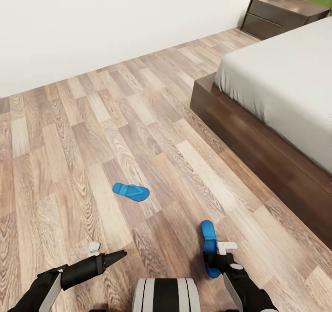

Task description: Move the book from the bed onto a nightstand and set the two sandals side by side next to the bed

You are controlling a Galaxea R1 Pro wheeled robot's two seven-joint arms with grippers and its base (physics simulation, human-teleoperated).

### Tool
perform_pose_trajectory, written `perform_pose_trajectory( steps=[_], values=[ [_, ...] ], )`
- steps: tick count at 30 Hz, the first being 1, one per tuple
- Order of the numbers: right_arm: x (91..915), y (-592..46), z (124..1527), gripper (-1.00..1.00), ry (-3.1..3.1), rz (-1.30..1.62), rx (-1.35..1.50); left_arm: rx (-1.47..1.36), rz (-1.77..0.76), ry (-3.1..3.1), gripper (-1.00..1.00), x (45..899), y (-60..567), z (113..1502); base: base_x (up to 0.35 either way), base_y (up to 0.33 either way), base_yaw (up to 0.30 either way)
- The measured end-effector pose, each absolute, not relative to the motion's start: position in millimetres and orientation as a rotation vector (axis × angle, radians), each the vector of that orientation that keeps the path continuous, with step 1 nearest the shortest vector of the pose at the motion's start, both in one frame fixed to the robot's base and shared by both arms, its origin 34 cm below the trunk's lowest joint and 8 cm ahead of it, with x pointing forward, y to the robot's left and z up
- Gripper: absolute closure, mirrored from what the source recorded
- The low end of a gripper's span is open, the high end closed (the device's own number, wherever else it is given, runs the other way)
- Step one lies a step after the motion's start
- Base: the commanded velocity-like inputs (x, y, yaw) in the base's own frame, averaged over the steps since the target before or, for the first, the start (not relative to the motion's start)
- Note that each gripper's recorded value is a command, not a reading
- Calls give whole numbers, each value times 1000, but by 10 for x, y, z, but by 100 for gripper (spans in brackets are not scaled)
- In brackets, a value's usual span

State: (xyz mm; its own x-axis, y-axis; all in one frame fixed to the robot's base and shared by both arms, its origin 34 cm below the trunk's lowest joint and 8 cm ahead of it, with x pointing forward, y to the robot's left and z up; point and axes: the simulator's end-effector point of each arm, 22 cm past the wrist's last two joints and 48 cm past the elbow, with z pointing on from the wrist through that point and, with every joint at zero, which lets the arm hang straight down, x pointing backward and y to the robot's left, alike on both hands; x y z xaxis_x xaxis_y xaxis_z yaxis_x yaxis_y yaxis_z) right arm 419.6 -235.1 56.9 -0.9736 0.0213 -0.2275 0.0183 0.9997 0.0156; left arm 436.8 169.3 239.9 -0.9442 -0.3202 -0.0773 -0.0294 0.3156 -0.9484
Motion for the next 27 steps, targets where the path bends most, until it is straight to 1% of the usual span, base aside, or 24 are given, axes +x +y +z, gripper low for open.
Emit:
perform_pose_trajectory(
  steps=[27],
  values=[
    [4700, -2354, 1012, 100, 2777, 22, 28, -220, -1647, 2252, -100, 4624, 1686, 2830, 0, 0, 0]
  ],
)
